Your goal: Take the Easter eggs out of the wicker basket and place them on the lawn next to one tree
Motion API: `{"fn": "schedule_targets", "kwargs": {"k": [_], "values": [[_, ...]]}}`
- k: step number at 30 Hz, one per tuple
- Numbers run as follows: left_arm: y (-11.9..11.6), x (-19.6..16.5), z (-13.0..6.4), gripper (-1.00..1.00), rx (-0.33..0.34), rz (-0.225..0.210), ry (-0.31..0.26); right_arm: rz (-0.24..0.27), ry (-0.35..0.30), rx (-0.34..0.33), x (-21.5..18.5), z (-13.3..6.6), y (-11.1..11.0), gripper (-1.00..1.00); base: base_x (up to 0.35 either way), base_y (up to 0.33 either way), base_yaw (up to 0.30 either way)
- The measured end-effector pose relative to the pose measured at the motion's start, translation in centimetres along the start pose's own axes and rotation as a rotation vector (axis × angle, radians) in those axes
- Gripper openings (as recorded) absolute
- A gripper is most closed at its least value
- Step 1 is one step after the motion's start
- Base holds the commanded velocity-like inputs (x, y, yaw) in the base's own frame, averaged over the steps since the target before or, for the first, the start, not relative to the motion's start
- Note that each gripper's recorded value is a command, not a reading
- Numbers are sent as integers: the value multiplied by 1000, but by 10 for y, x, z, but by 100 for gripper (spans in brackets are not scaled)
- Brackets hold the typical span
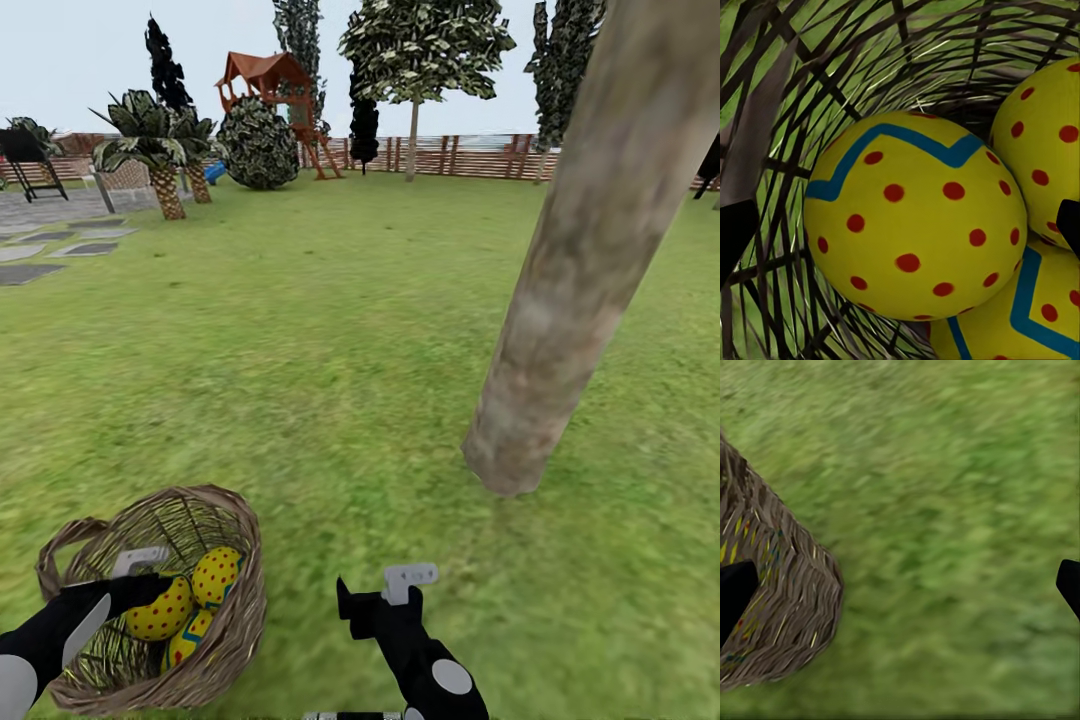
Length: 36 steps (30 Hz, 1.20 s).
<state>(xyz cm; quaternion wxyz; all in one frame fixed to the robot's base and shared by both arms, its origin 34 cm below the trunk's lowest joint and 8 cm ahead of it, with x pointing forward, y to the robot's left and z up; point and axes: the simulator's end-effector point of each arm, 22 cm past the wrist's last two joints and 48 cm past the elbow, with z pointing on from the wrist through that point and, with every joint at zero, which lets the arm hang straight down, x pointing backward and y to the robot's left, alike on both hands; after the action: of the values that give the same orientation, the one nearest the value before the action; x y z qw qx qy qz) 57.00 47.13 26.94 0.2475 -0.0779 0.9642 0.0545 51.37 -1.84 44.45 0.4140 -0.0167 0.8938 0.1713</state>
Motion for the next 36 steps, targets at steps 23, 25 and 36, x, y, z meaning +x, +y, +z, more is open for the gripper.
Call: {"fn": "schedule_targets", "kwargs": {"k": [23, 25, 36], "values": [[0, 17, 13, 100, -5, 7, 32, 12, 40, 3, 16, 9, -4, 100, 0, 0, 0], [0, 16, 14, 100, -5, 8, 26, 12, 41, 3, 16, 9, -4, 100, 0, 0, 0], [1, 18, 20, 100, -8, 17, 8, 18, 60, 6, 25, 13, -7, 100, 0, 0, 0]]}}
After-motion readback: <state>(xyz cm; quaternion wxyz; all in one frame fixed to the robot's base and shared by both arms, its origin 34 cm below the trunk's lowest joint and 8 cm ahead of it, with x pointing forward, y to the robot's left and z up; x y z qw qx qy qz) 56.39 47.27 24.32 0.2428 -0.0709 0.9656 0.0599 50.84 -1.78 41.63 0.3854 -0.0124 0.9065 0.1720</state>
